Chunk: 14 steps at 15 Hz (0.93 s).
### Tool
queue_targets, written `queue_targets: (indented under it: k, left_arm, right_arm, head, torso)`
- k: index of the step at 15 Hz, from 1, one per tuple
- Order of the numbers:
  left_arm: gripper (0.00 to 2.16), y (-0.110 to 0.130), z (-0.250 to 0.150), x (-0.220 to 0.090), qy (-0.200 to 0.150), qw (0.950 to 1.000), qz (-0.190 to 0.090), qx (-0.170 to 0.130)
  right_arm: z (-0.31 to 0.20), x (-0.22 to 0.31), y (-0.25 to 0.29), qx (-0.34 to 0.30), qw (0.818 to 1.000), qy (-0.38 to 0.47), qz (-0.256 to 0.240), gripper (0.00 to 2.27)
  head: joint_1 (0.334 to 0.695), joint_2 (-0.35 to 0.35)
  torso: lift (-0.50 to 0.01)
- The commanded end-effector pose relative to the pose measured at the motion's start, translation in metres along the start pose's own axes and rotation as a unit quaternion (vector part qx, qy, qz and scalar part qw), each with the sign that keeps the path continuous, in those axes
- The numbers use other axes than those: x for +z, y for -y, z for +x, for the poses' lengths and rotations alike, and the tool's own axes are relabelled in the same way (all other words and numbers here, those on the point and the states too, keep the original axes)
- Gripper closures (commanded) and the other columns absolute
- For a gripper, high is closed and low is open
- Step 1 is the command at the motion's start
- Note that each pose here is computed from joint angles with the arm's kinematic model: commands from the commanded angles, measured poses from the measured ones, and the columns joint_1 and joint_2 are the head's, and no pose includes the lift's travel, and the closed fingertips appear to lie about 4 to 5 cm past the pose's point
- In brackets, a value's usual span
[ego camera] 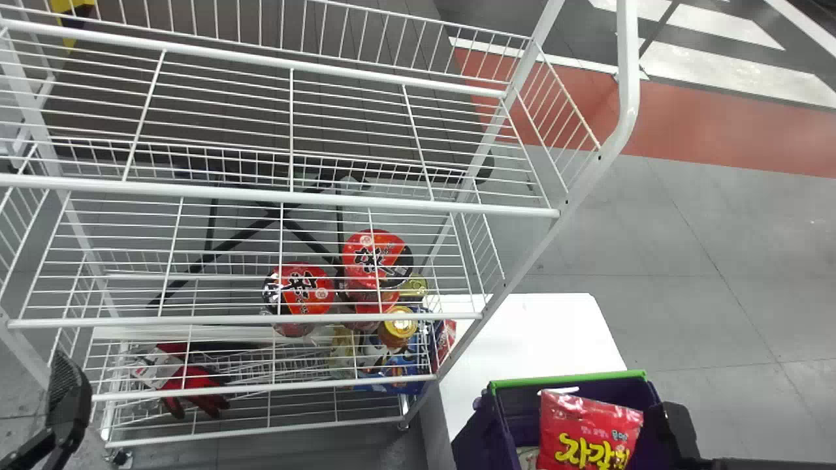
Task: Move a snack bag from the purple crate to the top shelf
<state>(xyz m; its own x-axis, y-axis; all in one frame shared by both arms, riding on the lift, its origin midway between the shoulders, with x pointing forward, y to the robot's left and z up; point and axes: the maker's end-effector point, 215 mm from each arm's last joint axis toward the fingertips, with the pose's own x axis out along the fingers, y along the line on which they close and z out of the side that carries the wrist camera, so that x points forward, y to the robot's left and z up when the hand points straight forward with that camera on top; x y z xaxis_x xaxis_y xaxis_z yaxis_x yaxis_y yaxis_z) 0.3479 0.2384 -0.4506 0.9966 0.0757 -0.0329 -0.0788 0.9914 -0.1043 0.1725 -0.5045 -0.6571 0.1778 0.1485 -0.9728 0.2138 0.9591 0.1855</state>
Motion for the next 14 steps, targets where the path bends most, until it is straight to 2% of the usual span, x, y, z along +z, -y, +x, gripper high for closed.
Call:
queue_targets:
  k: [1,14]
  left_arm:
    - [0.12,-0.0018,-0.0024,0.0017,0.002,1.0000,0.000,0.002]
    - [0.12,-0.0017,-0.0085,0.0014,0.003,1.0000,-0.001,0.002]
  right_arm:
    - [0.0013,-0.0012,-0.0007,0.002,1.000,0.002,-0.001,1.69]
    - [0.0058,-0.0028,-0.0059,0.007,1.000,0.010,-0.007,1.68]
  head:
    - [0.695,-0.350]
    - [0.695,-0.350]
  torso:
    - [-0.159]
    - [-0.107]
